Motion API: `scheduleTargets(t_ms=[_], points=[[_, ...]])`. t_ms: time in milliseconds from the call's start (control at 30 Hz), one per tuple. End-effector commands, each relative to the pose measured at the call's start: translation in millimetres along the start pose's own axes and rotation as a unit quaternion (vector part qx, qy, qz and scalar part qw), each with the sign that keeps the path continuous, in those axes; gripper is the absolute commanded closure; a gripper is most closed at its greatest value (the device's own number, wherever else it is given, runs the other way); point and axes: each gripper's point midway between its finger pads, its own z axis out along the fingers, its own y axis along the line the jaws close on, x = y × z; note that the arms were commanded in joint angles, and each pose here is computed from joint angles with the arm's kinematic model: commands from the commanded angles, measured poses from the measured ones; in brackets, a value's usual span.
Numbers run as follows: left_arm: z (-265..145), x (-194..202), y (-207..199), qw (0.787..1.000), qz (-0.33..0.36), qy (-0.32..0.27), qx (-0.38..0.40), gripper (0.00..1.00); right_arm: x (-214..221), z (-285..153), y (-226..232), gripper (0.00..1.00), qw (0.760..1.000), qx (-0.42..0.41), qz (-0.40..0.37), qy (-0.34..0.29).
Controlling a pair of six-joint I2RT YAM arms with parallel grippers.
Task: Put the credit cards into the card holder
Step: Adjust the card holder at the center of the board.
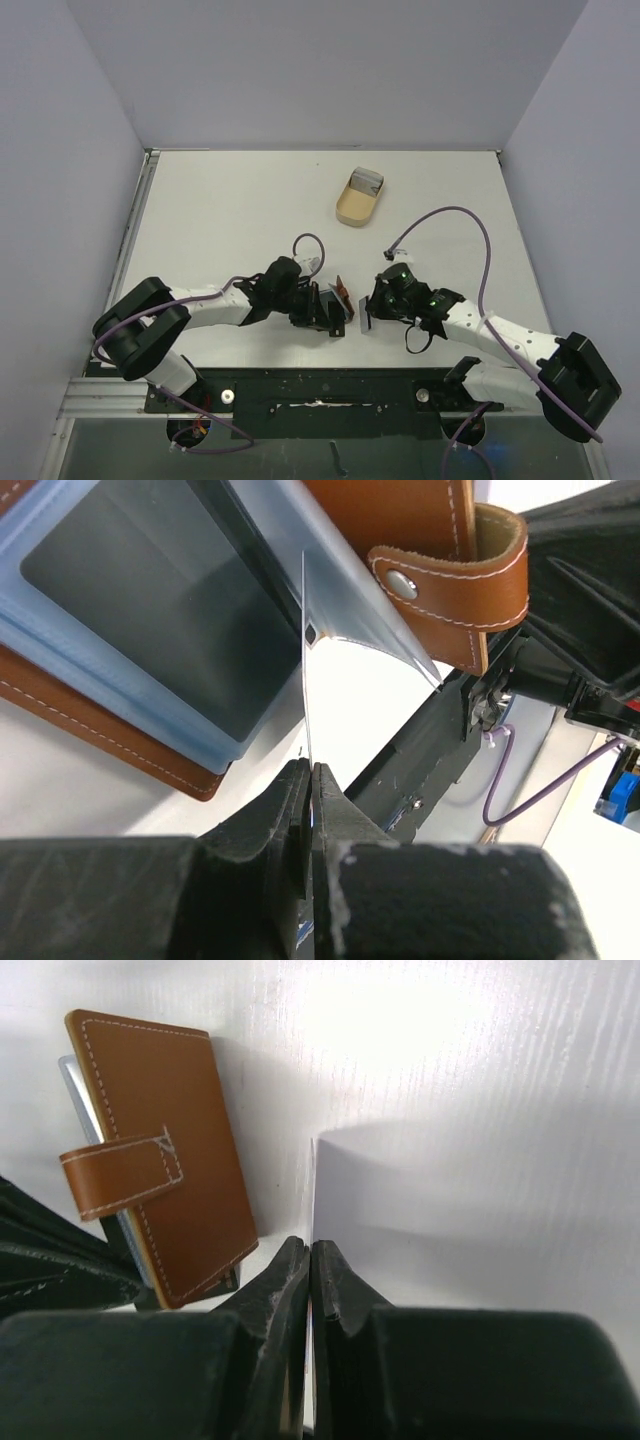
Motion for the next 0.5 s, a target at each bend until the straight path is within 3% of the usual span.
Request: scheduleTargets(t_ms=[0, 200, 467], points=[[0, -17, -19, 0.999, 0.028, -0.019, 0.019, 1.00, -26, -28, 13, 1.00, 0.999, -0.008, -0.009, -0.033], [-7, -28, -35, 0.998, 0.028, -0.038, 0.031, 1.00, -48, -40, 21, 1.00, 0.997, -0.014, -0.022, -0.068], [-20, -50, -55, 0.996, 0.037, -0.076, 0.031, 1.00, -30, 4, 24, 1.00, 0.997, -0.046, -0.030, -0.055]])
